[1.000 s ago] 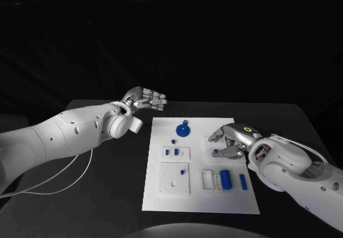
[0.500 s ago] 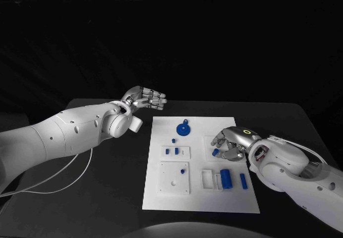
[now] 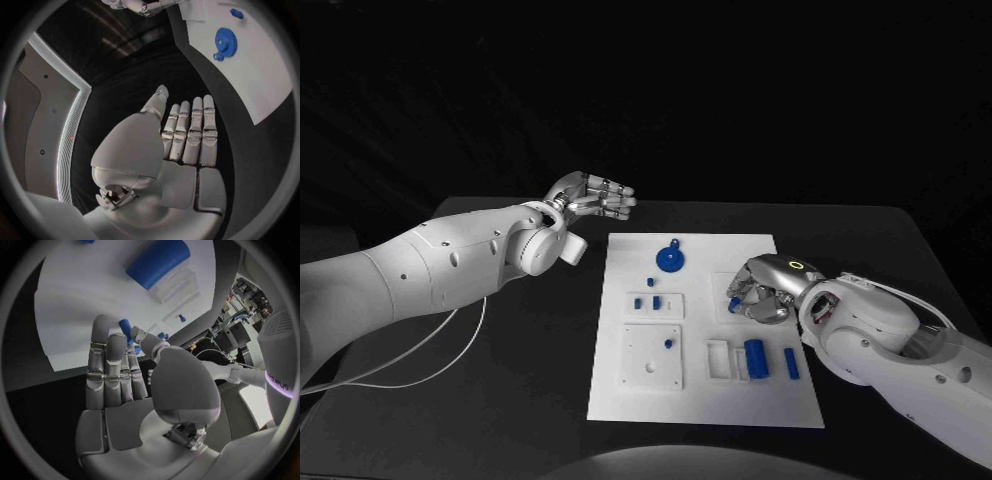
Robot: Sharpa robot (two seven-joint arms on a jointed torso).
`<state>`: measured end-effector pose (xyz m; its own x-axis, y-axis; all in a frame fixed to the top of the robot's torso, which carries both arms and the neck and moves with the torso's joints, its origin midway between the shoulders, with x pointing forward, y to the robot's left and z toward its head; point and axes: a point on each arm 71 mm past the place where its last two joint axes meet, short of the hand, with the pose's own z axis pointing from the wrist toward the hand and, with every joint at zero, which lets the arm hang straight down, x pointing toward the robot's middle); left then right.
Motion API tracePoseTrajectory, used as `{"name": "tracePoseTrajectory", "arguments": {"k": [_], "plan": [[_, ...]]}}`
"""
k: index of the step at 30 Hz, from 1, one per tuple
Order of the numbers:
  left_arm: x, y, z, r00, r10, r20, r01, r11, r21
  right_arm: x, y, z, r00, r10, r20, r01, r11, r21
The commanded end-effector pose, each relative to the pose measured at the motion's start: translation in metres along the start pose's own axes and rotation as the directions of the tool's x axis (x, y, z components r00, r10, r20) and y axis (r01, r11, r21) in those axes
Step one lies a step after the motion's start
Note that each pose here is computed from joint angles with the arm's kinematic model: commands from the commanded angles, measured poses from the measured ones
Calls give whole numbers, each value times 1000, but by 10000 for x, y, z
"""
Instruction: Assemble the parts on the task board
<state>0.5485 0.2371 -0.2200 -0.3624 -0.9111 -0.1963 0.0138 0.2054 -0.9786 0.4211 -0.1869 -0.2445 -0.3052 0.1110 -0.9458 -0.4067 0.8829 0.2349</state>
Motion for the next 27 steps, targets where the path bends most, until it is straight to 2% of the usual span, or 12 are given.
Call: {"name": "tracePoseTrajectory", "arguments": {"k": [1, 27], "plan": [[13, -7, 2, 1000, -11, -11, 11, 1000, 8, 7, 15, 3, 1000, -15, 0, 15, 1000, -4], [11, 1, 4, 1000, -12, -12, 12, 1000, 0, 121, -8, 18, 997, -53, -49, 55, 998, 39]]}}
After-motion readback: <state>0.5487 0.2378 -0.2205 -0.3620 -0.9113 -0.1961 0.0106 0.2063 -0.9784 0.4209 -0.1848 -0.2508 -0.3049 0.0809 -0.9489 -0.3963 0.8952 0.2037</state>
